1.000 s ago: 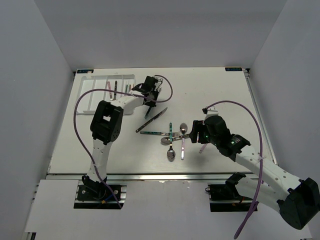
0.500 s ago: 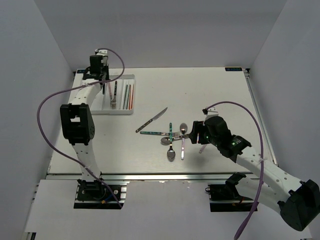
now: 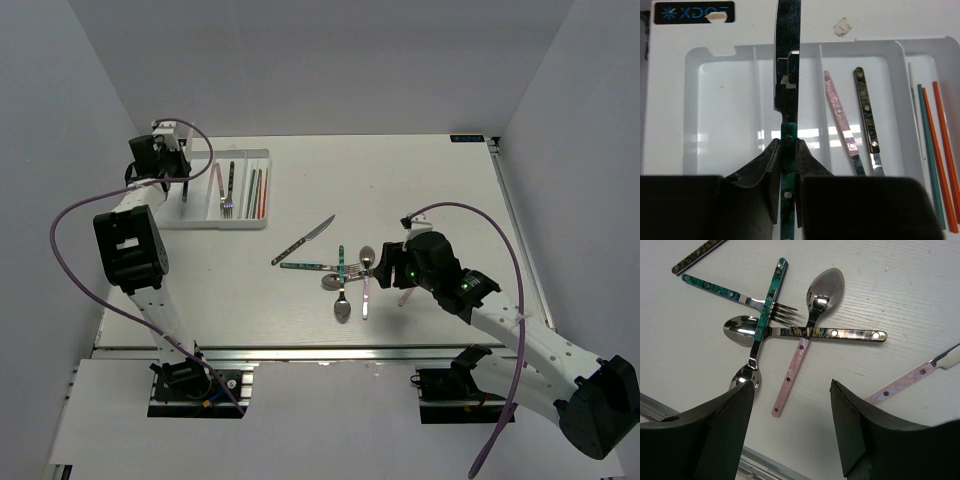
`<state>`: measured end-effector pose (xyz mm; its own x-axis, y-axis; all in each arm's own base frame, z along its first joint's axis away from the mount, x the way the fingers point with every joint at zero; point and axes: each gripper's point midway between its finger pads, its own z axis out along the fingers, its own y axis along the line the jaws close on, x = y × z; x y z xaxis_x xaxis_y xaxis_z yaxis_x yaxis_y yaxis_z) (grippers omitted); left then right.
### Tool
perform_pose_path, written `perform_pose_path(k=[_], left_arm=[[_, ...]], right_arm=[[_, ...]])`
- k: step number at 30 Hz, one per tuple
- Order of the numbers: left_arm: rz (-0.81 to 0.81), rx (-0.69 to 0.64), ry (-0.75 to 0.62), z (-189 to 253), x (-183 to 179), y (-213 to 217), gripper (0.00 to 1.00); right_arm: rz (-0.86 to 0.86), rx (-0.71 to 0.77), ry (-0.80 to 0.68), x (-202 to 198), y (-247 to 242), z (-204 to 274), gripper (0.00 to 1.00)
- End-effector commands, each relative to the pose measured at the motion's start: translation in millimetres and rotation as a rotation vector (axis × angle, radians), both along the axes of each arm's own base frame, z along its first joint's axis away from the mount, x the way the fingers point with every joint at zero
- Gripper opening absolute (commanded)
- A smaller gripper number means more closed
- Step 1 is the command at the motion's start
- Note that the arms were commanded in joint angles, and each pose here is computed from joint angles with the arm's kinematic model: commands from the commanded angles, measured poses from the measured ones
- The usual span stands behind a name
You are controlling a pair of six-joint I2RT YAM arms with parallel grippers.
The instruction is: Sort the eating utensils into containers
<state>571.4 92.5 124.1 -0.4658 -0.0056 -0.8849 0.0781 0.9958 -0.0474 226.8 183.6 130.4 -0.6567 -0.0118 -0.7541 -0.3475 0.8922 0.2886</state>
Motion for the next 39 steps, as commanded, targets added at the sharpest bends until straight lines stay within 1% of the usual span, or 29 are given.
perform_pose_path(k=[1, 3, 4, 5, 6, 8, 9, 10, 13, 14, 16, 17, 19, 20, 21, 22, 23, 24, 25, 26, 28, 29, 30, 31, 32, 33, 34, 36, 39], left_arm=[[-0.100, -0.040, -0.037, -13, 2, -27, 0.00], [-0.094, -0.049, -0.018, -21, 3, -26, 0.05], [-0.083, -0.061, 0.015, -34, 1, -26, 0.07], [-0.074, -0.065, 0.021, -36, 2, -25, 0.11], [-0.052, -0.061, 0.026, -38, 2, -21, 0.19], [-0.027, -0.057, 0.020, -38, 1, -18, 0.27], [-0.008, -0.043, 0.009, -36, 2, -14, 0.36], [0.006, -0.041, 0.009, -37, 0, -13, 0.40], [0.041, -0.030, -0.046, -11, 0, -8, 0.51], [0.047, -0.026, -0.077, 6, 0, -8, 0.51], [0.071, -0.021, -0.117, 28, 0, -5, 0.57], [0.083, -0.031, -0.153, 49, -1, -5, 0.58], [0.104, -0.082, -0.201, 78, -2, -11, 0.62], [0.098, -0.102, -0.230, 99, 0, -25, 0.83], [0.092, -0.099, -0.228, 116, -6, -36, 0.94], [0.055, -0.089, -0.226, 127, -6, -66, 0.98], [0.084, -0.050, -0.226, 144, -7, -75, 0.98], [0.070, -0.025, -0.154, 138, -17, -90, 0.98], [0.006, -0.003, -0.129, 140, -23, -137, 0.98], [0.037, 0.031, -0.112, 143, -28, -143, 0.98], [-0.003, 0.034, -0.033, 123, -46, -168, 0.98], [-0.064, 0.033, 0.016, 105, -63, -192, 0.98], [-0.093, 0.041, 0.033, 96, -71, -203, 0.97], [-0.160, 0.058, 0.037, 89, -84, -233, 0.97], [-0.183, 0.083, 0.030, 87, -94, -243, 0.97], [-0.220, 0.093, 0.061, 75, -103, -254, 0.95], [-0.294, 0.135, 0.102, 56, -116, -272, 0.93], [-0.336, 0.177, 0.155, 32, -128, -281, 0.91], [-0.390, 0.296, 0.296, -10, -154, -289, 0.81]], right_arm=[[0.025, -0.001, -0.016, 4, 4, 0, 0.68], [0.028, 0.000, -0.016, 4, 5, -1, 0.68], [0.025, 0.000, -0.020, 4, 4, 0, 0.68], [0.025, -0.002, -0.020, 4, 4, 0, 0.68], [0.024, -0.002, -0.020, 4, 4, 0, 0.68], [0.023, 0.000, -0.020, 4, 3, 0, 0.68], [0.023, -0.001, -0.019, 3, 3, 0, 0.68], [0.023, 0.000, -0.020, 3, 3, 0, 0.68], [0.022, -0.002, -0.021, 4, 3, 0, 0.68], [0.019, -0.003, -0.022, 4, 3, 0, 0.68], [0.019, -0.004, -0.021, 4, 3, 0, 0.68], [0.015, -0.006, -0.021, 5, 2, 0, 0.68], [0.014, -0.007, -0.021, 5, 2, -1, 0.68], [0.010, -0.010, -0.022, 5, 1, -1, 0.68], [0.008, -0.011, -0.025, 6, 1, 0, 0.68], [0.006, -0.013, -0.026, 6, 1, -1, 0.68], [-0.001, -0.016, -0.028, 7, 0, 0, 0.68], [-0.007, -0.018, -0.032, 8, -2, 0, 0.68], [-0.016, -0.023, -0.035, 9, -3, 1, 0.68], [-0.020, -0.027, -0.033, 9, -4, 1, 0.68], [-0.024, -0.022, -0.037, 8, -5, 5, 0.68], [-0.020, -0.008, -0.043, 6, -5, 11, 0.68], [-0.019, -0.007, -0.038, 5, -5, 10, 0.68], [-0.014, 0.009, -0.053, 3, -5, 16, 0.68], [-0.014, 0.015, -0.055, 2, -5, 17, 0.68], [-0.013, 0.019, -0.060, 1, -6, 20, 0.68], [-0.012, 0.027, -0.069, 0, -6, 23, 0.68], [-0.012, 0.031, -0.067, -1, -6, 23, 0.68], [-0.001, 0.035, -0.062, -3, -5, 22, 0.68]])
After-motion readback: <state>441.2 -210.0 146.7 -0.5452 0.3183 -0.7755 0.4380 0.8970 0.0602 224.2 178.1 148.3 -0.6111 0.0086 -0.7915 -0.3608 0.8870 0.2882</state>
